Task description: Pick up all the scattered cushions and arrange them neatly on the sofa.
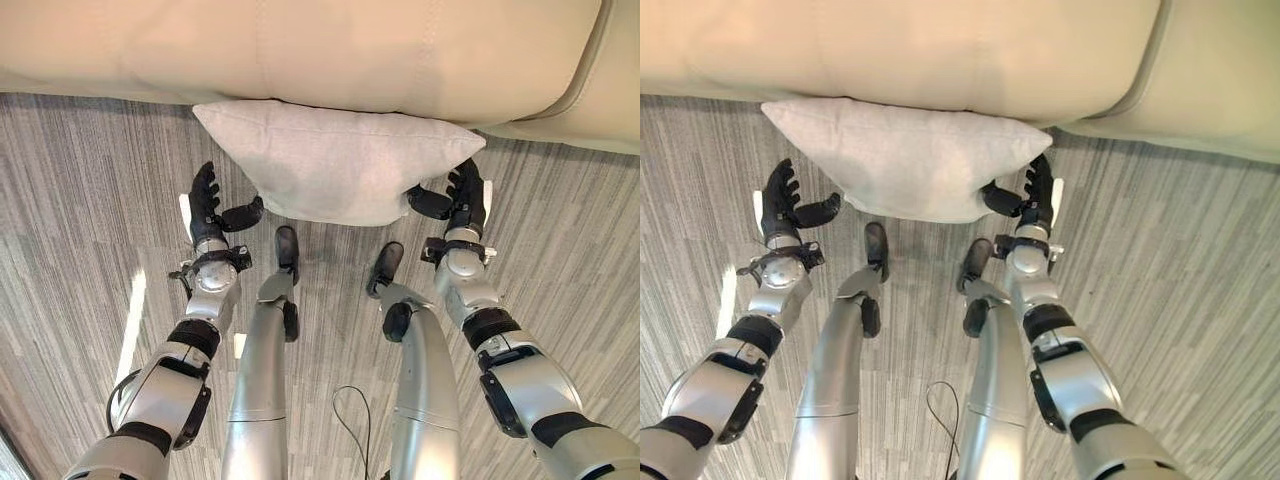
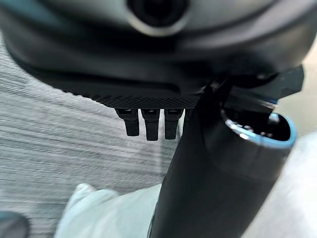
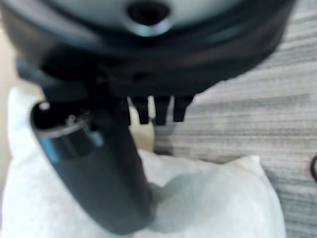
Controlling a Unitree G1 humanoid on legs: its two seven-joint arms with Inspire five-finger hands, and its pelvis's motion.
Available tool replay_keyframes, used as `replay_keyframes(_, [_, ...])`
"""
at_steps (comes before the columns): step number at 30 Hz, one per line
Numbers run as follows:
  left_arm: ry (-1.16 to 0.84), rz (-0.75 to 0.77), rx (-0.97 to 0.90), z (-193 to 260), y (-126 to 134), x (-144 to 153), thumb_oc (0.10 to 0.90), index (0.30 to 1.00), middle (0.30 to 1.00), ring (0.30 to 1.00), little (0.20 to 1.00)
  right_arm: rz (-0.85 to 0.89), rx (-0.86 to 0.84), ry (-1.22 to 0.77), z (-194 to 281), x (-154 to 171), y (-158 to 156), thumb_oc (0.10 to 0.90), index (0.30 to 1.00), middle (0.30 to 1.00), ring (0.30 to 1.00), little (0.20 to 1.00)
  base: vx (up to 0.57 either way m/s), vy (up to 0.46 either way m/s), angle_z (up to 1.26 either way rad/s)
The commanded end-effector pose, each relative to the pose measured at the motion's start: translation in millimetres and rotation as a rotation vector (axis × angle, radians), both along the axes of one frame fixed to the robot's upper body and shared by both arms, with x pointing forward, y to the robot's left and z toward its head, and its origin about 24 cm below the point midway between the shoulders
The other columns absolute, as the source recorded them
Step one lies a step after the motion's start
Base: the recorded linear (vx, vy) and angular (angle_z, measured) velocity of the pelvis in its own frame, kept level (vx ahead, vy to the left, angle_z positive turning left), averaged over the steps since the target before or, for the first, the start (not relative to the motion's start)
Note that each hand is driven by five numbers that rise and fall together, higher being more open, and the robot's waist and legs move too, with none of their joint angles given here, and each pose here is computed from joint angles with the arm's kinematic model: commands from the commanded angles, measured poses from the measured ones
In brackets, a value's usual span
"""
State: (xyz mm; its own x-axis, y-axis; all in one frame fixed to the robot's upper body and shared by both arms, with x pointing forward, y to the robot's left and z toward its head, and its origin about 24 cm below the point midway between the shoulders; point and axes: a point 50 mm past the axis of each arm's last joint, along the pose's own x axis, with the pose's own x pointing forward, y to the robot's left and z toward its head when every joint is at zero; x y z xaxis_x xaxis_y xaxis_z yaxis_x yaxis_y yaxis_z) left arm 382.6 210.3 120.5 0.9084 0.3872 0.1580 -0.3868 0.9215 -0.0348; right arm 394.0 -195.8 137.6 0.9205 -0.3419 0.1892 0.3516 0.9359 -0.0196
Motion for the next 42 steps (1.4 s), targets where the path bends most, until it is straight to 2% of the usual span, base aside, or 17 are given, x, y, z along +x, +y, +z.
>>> replay_keyframes(1, [-0.061,0.014,0.007,0,23,-9,0.8,0.9,0.9,0.9,0.9,0.106,-0.068,-0.068,0,-6,15,0.8,0.9,0.9,0.9,0.9,0.0,0.0,0.0])
replay_keyframes(8, [-0.149,-0.143,0.1,43,16,4,0.8,0.9,0.9,0.9,0.9,0.216,-0.119,-0.139,29,0,28,0.8,0.9,0.9,0.9,0.9,0.0,0.0,0.0])
replay_keyframes(10, [-0.163,-0.245,0.131,55,2,9,0.8,0.9,0.9,0.9,0.9,0.3,-0.153,-0.177,43,2,44,0.8,0.9,0.9,0.9,0.9,0.0,0.0,0.0])
replay_keyframes(11, [-0.164,-0.246,0.13,55,2,9,0.8,0.9,0.9,0.9,0.9,0.3,-0.153,-0.177,43,2,44,0.8,0.9,0.9,0.9,0.9,0.0,0.0,0.0])
replay_keyframes(12, [-0.197,-0.337,0.174,66,-15,10,0.8,0.9,0.9,0.9,0.9,0.381,-0.189,-0.224,56,0,59,0.8,0.9,0.9,0.9,0.9,0.0,0.0,0.0])
replay_keyframes(15, [-0.221,-0.423,0.165,70,-30,10,0.8,0.9,0.9,0.9,0.9,0.444,-0.215,-0.258,64,-3,73,0.8,0.9,0.9,0.9,0.9,0.0,0.0,0.0])
replay_keyframes(16, [-0.231,-0.511,0.166,72,-45,8,0.8,0.9,0.9,0.9,0.9,0.502,-0.261,-0.28,71,-5,85,0.8,0.9,0.9,0.9,0.9,0.0,0.0,0.0])
replay_keyframes(22, [-0.242,-0.668,0.174,72,-76,3,0.8,0.9,0.9,0.9,0.9,0.598,-0.317,-0.341,84,-14,106,0.8,0.9,0.9,0.9,0.9,0.0,0.0,0.0])
replay_keyframes(23, [-0.253,-0.674,0.163,73,-78,2,0.557,0.535,0.535,0.535,0.535,0.601,-0.315,-0.356,87,-15,107,0.4,0.3,0.3,0.3,0.3,0.0,0.0,0.0])
replay_keyframes(24, [-0.268,-0.673,0.138,74,-81,1,0.505,0.458,0.458,0.458,0.458,0.607,-0.305,-0.374,90,-17,109,0.4,0.3,0.3,0.3,0.3,0.0,-0.033,-0.01])
replay_keyframes(25, [-0.282,-0.672,0.117,76,-82,0,0.4,0.3,0.3,0.3,0.3,0.607,-0.298,-0.39,92,-18,110,0.4,0.3,0.3,0.3,0.3,-0.01,-0.038,0.0])
replay_keyframes(31, [-0.347,-0.624,-0.039,73,-71,-7,0.4,0.3,0.3,0.3,0.3,0.579,-0.25,-0.466,96,-29,103,0.4,0.3,0.3,0.3,0.3,-0.01,-0.018,0.0])
replay_keyframes(34, [-0.351,-0.617,-0.056,71,-69,-9,0.4,0.3,0.3,0.3,0.3,0.573,-0.247,-0.466,93,-31,101,0.4,0.3,0.3,0.3,0.3,-0.01,-0.014,0.0])
replay_keyframes(38, [-0.34,-0.589,-0.14,51,-61,-17,0.4,0.3,0.3,0.3,0.3,0.539,-0.269,-0.447,77,-37,88,0.4,0.3,0.3,0.3,0.3,-0.03,-0.062,-0.03])
replay_keyframes(42, [-0.312,-0.605,-0.253,22,-69,-34,0.4,0.3,0.3,0.3,0.3,0.499,-0.179,-0.393,45,-49,69,0.4,0.3,0.3,0.3,0.3,-0.06,-0.107,0.01])
